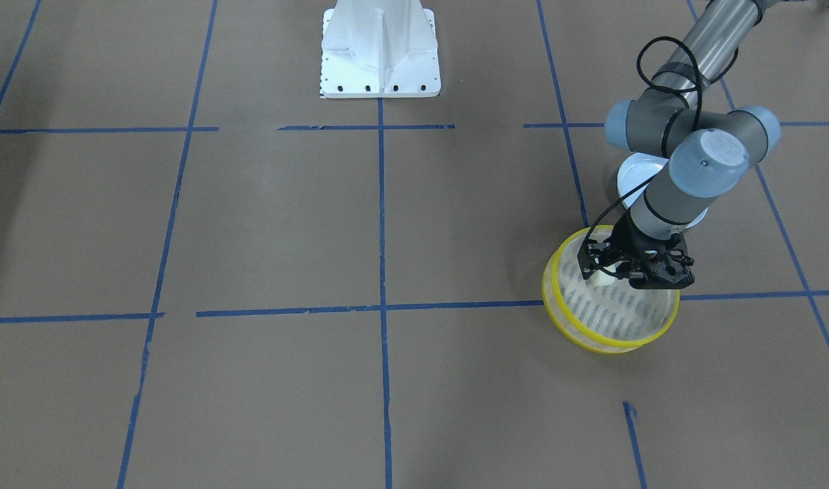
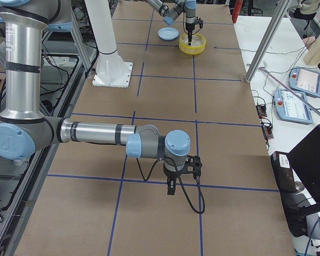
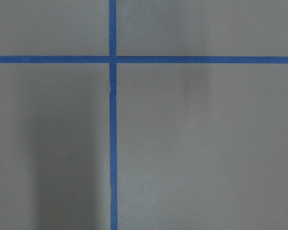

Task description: Place bun in steamer

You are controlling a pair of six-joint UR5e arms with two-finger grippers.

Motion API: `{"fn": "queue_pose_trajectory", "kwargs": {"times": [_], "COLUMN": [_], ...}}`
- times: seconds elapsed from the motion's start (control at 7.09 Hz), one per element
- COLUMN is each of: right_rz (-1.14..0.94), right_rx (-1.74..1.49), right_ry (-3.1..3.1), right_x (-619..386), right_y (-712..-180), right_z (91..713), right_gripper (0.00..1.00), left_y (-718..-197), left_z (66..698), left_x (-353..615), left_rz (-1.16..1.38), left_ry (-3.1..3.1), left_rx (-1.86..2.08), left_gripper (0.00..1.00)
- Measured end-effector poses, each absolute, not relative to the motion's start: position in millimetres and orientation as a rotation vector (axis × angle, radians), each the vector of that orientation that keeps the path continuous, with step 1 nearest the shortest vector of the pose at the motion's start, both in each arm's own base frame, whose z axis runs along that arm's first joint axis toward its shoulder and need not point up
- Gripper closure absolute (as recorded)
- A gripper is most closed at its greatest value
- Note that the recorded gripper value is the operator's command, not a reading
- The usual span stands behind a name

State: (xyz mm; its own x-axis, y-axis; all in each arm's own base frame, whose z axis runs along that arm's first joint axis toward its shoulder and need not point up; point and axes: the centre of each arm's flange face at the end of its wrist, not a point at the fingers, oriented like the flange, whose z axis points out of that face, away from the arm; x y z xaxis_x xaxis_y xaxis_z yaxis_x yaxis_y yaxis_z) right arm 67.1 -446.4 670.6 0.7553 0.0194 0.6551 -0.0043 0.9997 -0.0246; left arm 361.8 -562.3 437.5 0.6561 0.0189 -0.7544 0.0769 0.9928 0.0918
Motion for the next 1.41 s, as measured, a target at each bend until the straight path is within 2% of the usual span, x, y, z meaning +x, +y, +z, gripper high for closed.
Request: {"fn": "queue_pose_trajectory", "kwargs": {"times": [0.28, 0.71, 0.99, 1.41], "right_rz": [0.013, 0.013, 0.013, 0.013], "right_rx": [-0.022, -0.021, -0.022, -0.022], "right_ry": [-0.715, -0.715, -0.715, -0.715], "right_x": [67, 67, 67, 67], "right_y": [-446, -446, -446, -446], "right_z": [671, 671, 671, 670], "right_gripper": [0.0, 0.0, 0.0, 0.0], "left_y": [-566, -588, -582, -506], "left_z": [420, 417, 478, 598], "left_x": [343, 229, 107, -43], "left_rz": [-0.047, 0.009, 0.116, 0.178], "left_ry": [0.865, 0.814, 0.797, 0.794], "left_rx": [0.168, 0.262, 0.27, 0.232], "left_gripper": [0.01, 0.01, 0.01, 0.01]}}
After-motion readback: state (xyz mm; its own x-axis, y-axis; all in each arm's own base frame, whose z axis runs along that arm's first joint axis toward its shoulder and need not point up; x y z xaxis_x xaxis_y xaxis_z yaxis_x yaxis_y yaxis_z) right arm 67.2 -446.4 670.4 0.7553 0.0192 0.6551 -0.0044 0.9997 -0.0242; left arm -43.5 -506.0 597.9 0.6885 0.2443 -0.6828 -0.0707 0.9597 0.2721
